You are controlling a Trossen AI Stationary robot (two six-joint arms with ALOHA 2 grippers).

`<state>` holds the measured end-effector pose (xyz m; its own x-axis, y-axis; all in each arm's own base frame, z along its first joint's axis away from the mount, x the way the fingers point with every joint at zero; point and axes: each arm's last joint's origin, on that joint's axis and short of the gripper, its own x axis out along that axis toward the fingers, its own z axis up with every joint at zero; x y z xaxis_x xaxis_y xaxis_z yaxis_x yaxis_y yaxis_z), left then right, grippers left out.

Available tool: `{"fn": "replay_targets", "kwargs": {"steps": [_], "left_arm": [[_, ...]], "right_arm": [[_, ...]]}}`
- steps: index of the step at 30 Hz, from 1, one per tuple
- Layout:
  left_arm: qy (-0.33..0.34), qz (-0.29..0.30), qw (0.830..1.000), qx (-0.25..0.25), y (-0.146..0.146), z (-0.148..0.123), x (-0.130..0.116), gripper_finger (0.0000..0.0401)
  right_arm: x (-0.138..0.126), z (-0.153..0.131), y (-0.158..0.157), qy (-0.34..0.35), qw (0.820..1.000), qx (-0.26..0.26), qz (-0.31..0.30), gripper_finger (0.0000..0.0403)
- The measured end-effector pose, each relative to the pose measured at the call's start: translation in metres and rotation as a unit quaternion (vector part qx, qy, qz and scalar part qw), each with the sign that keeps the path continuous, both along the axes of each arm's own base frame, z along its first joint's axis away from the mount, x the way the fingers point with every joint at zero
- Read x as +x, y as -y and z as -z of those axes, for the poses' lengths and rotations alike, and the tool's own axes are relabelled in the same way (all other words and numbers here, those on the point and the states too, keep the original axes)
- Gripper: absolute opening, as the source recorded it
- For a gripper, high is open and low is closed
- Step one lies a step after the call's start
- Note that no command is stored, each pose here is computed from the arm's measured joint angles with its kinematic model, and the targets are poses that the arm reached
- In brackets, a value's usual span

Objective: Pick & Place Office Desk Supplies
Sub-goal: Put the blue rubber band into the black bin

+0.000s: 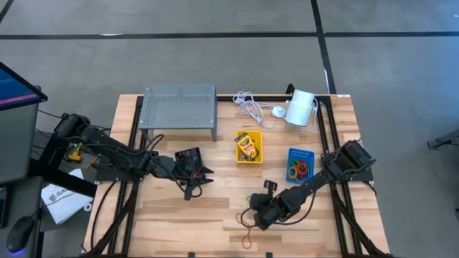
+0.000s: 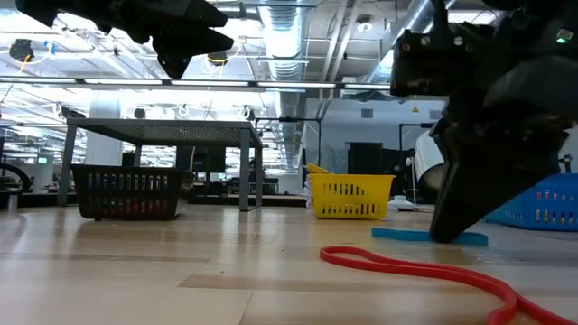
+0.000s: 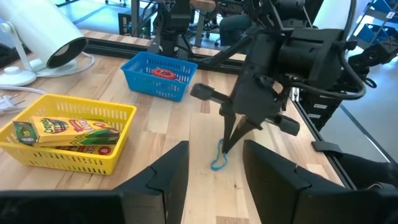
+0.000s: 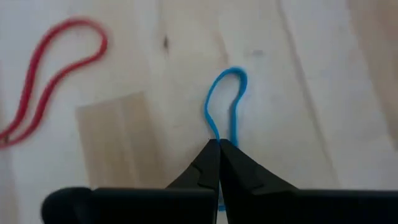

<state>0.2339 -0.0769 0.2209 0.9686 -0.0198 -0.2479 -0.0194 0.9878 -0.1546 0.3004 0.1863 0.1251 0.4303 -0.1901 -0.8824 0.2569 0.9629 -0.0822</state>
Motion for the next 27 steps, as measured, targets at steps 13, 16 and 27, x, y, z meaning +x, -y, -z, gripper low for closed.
{"fn": "replay_targets", "kwargs": {"steps": [13, 16, 27], "left_arm": [[0.0, 0.003, 1.0, 0.011, 0.0, 0.0, 0.0, 0.0147], [0.0, 0.008, 0.999, 0.032, 0.0, 0.0, 0.0, 0.0147], [-0.001, 0.022, 0.996, 0.087, 0.003, 0.01, 0.009, 0.0161]], "right_arm": [[-0.008, -0.058, 0.009, 0.091, 0.996, -0.021, 0.014, 0.0], [-0.008, -0.078, 0.011, 0.139, 0.99, -0.014, 0.012, 0.0], [-0.005, -0.123, 0.01, 0.252, 0.965, -0.025, -0.063, 0.0]]}}
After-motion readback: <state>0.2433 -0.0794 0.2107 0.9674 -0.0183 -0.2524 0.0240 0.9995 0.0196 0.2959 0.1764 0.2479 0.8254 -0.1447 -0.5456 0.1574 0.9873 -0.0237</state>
